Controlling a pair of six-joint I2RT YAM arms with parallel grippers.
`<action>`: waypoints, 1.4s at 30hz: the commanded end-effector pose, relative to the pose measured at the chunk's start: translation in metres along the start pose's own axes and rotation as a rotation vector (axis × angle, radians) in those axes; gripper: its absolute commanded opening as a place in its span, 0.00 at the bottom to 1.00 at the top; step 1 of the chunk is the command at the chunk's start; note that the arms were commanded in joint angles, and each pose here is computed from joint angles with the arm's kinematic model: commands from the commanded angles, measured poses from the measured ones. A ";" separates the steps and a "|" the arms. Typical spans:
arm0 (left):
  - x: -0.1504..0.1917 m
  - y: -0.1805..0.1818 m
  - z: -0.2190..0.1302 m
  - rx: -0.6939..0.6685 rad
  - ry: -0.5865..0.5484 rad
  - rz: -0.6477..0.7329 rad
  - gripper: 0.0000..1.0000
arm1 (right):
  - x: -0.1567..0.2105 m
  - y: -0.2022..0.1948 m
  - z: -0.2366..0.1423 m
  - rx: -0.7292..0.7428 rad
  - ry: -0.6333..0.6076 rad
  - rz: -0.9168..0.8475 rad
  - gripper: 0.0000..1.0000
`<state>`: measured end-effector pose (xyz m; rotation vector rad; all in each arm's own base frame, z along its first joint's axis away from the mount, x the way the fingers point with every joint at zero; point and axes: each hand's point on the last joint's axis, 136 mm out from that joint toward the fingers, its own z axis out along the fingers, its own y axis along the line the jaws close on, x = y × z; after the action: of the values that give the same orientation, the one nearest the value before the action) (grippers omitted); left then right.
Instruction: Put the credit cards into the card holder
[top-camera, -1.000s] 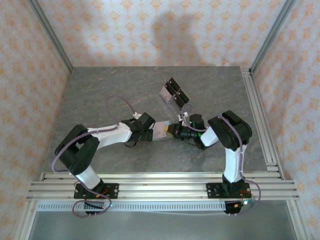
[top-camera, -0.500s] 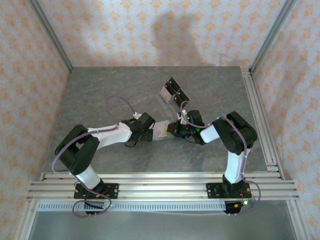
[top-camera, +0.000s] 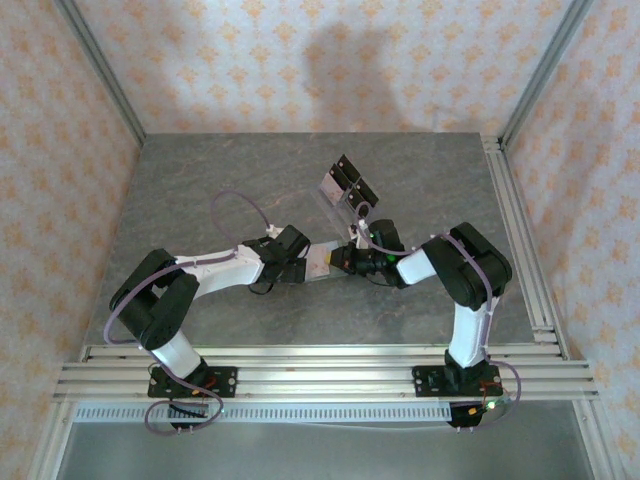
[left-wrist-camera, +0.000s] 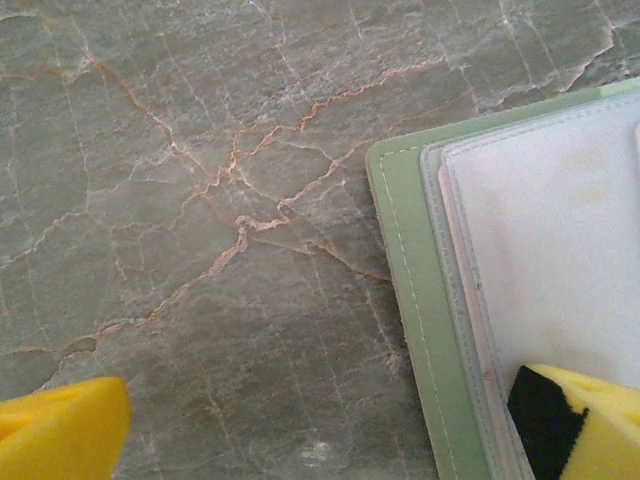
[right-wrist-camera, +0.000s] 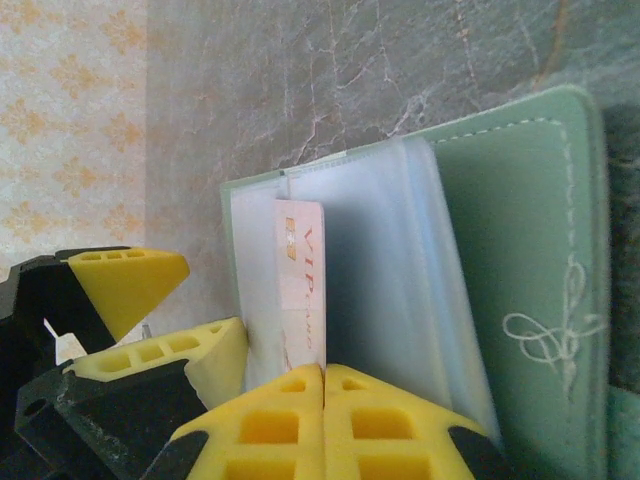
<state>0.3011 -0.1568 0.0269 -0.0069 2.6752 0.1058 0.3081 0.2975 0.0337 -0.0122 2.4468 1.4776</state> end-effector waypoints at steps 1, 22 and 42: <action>0.020 0.013 0.002 -0.051 0.056 0.032 1.00 | 0.015 -0.013 0.003 0.063 0.056 0.006 0.00; 0.015 0.009 -0.003 -0.029 0.046 -0.010 1.00 | 0.015 -0.002 0.001 0.191 0.124 -0.052 0.30; -0.015 0.041 -0.020 -0.102 -0.004 -0.108 1.00 | -0.006 0.026 -0.038 0.520 0.189 -0.191 0.14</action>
<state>0.3052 -0.1325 0.0557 -0.1586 2.6544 0.1161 0.3130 0.2872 0.0977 -0.2324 2.6935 0.9352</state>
